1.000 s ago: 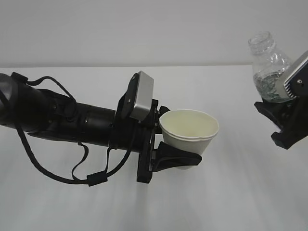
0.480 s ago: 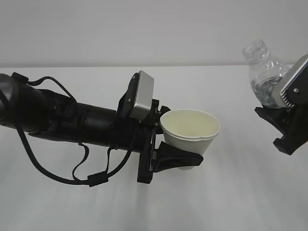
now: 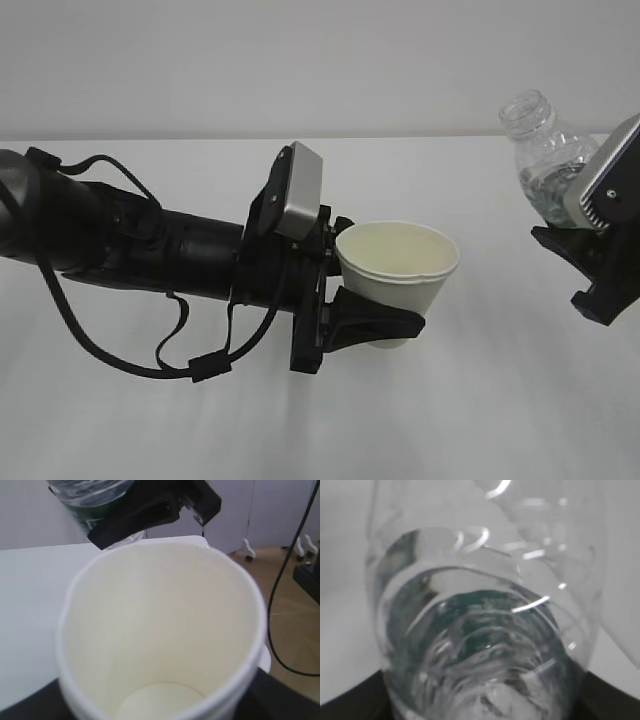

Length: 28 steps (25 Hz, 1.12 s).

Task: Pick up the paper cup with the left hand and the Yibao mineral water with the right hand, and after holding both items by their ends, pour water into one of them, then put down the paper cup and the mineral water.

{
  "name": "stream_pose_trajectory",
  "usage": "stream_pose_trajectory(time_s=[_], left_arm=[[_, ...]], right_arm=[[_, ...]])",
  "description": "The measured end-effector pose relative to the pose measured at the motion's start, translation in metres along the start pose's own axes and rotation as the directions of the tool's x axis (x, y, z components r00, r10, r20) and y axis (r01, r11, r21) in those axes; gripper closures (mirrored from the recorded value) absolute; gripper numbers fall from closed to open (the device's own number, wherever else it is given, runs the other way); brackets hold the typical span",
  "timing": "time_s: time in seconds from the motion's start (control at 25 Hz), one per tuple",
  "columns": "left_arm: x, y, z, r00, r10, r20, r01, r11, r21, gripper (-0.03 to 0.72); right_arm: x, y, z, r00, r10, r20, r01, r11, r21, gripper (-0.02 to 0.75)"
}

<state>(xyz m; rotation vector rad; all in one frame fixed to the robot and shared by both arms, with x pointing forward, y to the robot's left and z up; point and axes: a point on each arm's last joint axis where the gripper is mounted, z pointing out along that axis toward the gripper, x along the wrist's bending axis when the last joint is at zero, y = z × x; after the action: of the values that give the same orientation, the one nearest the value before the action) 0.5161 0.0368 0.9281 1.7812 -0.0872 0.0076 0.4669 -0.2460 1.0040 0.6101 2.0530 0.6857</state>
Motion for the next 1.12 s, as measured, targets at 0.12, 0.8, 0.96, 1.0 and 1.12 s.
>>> stream_pose_trajectory(time_s=[0.12,0.8,0.96,1.0,1.12], left_arm=[[0.002,0.001,0.000,1.000,0.001,-0.006,-0.001,1.000,0.004,0.252],[-0.008,-0.003,0.016,1.000,0.006,-0.004,-0.006,0.996,0.088,0.252],[-0.006,0.000,0.017,1.000,0.012,-0.009,-0.011,0.997,0.081,0.252],[-0.005,0.001,0.017,1.000,0.018,-0.011,-0.017,0.997,0.078,0.252],[0.000,0.007,0.019,0.999,0.037,-0.017,-0.036,0.997,0.064,0.252]], right_arm=[[0.000,0.000,0.000,1.000,-0.016,-0.003,0.016,1.000,0.002,0.271],[0.002,-0.003,0.000,0.994,-0.103,-0.022,0.103,0.994,0.029,0.272],[-0.001,-0.001,-0.006,0.993,-0.114,-0.007,0.114,0.993,0.029,0.272],[-0.001,0.000,-0.008,0.993,-0.120,-0.001,0.120,0.992,0.027,0.272],[-0.003,0.001,-0.013,0.989,-0.145,0.011,0.145,0.989,0.030,0.271]])
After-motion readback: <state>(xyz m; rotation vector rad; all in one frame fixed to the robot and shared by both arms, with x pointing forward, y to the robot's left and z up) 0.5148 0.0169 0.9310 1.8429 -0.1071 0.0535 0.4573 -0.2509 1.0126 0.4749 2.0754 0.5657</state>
